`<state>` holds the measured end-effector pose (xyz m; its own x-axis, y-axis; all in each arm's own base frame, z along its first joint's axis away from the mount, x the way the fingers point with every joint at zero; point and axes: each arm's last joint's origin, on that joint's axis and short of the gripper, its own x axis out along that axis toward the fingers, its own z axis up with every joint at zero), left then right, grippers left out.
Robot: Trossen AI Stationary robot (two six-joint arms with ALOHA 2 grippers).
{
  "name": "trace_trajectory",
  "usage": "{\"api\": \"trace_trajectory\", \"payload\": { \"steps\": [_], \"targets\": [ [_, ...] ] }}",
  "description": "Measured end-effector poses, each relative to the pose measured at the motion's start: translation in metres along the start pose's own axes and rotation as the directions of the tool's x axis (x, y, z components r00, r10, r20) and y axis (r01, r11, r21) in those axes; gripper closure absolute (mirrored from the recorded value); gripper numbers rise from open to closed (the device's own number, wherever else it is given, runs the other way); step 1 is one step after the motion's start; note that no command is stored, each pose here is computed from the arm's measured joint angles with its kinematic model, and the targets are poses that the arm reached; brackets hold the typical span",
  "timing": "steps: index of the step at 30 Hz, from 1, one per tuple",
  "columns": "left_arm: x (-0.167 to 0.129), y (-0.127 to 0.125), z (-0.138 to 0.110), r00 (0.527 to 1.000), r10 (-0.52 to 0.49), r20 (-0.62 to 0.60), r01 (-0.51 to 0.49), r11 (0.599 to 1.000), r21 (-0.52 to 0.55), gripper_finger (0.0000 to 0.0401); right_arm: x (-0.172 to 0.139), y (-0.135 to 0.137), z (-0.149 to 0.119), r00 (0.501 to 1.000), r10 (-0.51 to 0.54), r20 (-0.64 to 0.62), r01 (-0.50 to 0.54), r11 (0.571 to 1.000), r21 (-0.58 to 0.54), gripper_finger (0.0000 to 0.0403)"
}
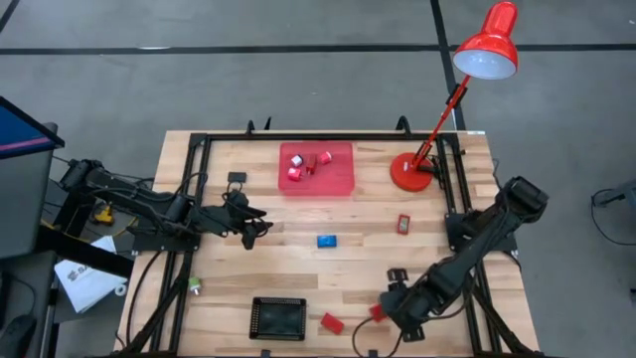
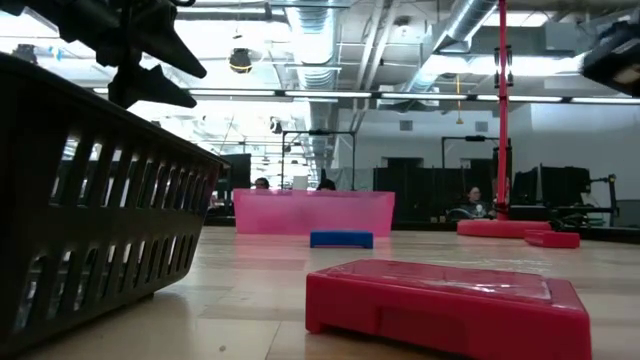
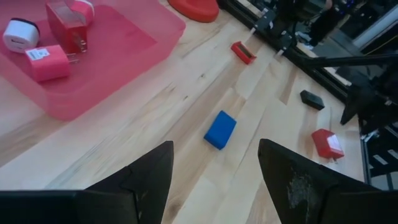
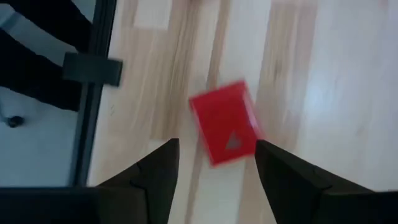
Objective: Pick & Place Office items
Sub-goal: Put the red charger adapter into the pink bin
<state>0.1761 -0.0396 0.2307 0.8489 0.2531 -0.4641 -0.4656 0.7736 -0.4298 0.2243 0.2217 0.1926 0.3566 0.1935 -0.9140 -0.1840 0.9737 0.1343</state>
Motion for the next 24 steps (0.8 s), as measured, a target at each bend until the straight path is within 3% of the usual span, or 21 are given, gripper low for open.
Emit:
{"api": "trace_trajectory", "payload": {
  "steps": [7,12,16,24],
  "targets": [
    [0.0,0.0,0.0,1.0,-0.007,-0.008,0.007,1.0,0.016,0.017,0.012,-0.007,0.005,0.998,-0.068,-0.001,0.068,0.998,-0.01,0.017],
    [0.0,0.0,-0.001,1.0,-0.017,-0.02,0.017,1.0,0.018,0.017,0.023,-0.011,0.007,0.996,-0.085,-0.023,0.086,0.995,0.056,0.015],
    [0.0,0.0,-0.001,1.0,-0.018,-0.02,0.018,1.0,0.018,0.017,0.025,-0.012,0.008,0.997,-0.074,-0.023,0.076,0.99,0.12,0.0136],
    [0.0,0.0,-0.001,1.0,-0.019,-0.024,0.02,0.999,0.041,0.017,0.024,0.003,0.003,1.0,-0.016,-0.008,0.016,0.998,0.054,0.011]
  ]
}}
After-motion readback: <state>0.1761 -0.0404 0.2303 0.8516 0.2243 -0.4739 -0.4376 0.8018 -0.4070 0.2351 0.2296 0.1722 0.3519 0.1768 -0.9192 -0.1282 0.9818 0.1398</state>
